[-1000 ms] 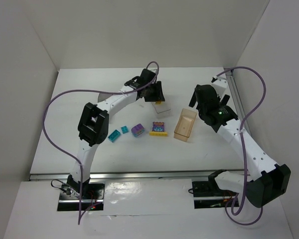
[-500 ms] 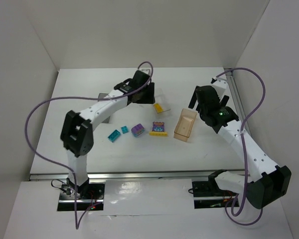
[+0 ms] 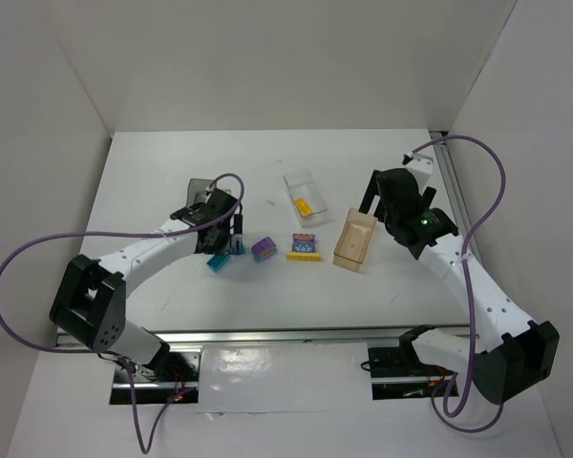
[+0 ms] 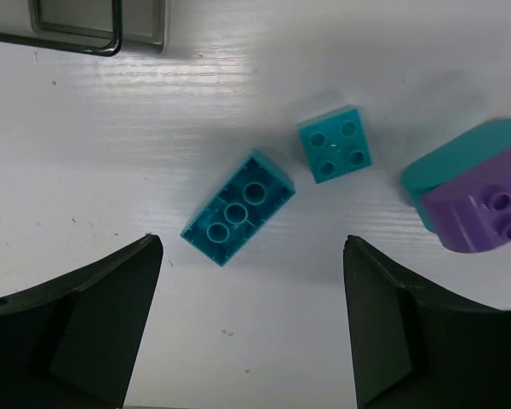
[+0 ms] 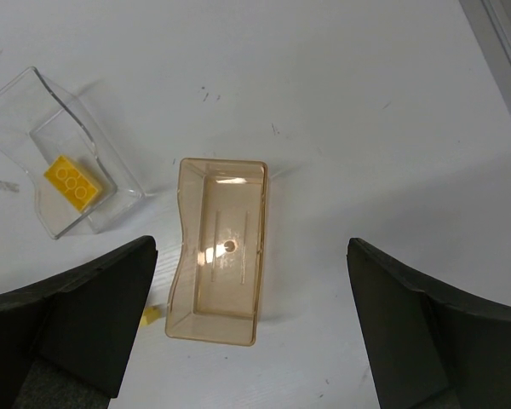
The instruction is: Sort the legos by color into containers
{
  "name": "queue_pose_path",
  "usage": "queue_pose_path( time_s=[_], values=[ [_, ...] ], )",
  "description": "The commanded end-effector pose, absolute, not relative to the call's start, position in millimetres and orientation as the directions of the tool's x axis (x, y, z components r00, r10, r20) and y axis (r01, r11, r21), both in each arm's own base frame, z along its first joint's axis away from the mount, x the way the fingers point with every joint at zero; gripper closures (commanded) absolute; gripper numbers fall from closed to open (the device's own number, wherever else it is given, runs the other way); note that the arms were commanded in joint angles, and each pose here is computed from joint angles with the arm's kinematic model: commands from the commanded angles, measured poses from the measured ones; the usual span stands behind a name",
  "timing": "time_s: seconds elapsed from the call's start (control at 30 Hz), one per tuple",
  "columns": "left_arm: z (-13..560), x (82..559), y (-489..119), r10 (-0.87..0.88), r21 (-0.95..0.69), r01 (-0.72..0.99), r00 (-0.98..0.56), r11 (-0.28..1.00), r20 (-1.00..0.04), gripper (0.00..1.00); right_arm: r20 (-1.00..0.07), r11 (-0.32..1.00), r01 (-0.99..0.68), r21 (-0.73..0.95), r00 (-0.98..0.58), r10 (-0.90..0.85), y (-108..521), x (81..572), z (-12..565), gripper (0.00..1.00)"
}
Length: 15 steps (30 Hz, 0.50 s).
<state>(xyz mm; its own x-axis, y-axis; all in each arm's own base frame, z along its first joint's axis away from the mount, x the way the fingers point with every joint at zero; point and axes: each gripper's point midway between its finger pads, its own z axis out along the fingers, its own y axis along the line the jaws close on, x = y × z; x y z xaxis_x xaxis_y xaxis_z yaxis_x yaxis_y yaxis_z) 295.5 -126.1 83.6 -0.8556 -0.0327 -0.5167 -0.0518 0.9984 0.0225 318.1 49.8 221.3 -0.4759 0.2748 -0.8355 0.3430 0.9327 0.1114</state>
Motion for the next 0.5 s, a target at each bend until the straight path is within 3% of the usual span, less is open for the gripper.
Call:
queue_pose_path(
  time_s=[0.0, 0.17, 0.47],
  values=[
    [88, 310, -124, -0.106, -0.063, -0.085, -0.822, 0.994, -0.560, 0.09, -0.842, 0.935, 0.328, 0.133, -0.460, 0.282, 53, 325, 223, 0.00],
    [62, 311, -121, -0.107, -0.056, -0.091, -0.864, 0.994, -0.493, 0.10, -0.836, 0.938, 0.322, 0.132, -0.472, 0.280, 55, 324, 218, 0.00],
    [46, 313, -126, -0.092, -0.053, -0.076, -0.882, 0.996, -0.463, 0.13, -0.833, 0.938, 0.323, 0.126, -0.479, 0.277, 54, 323, 215, 0.00]
  ],
)
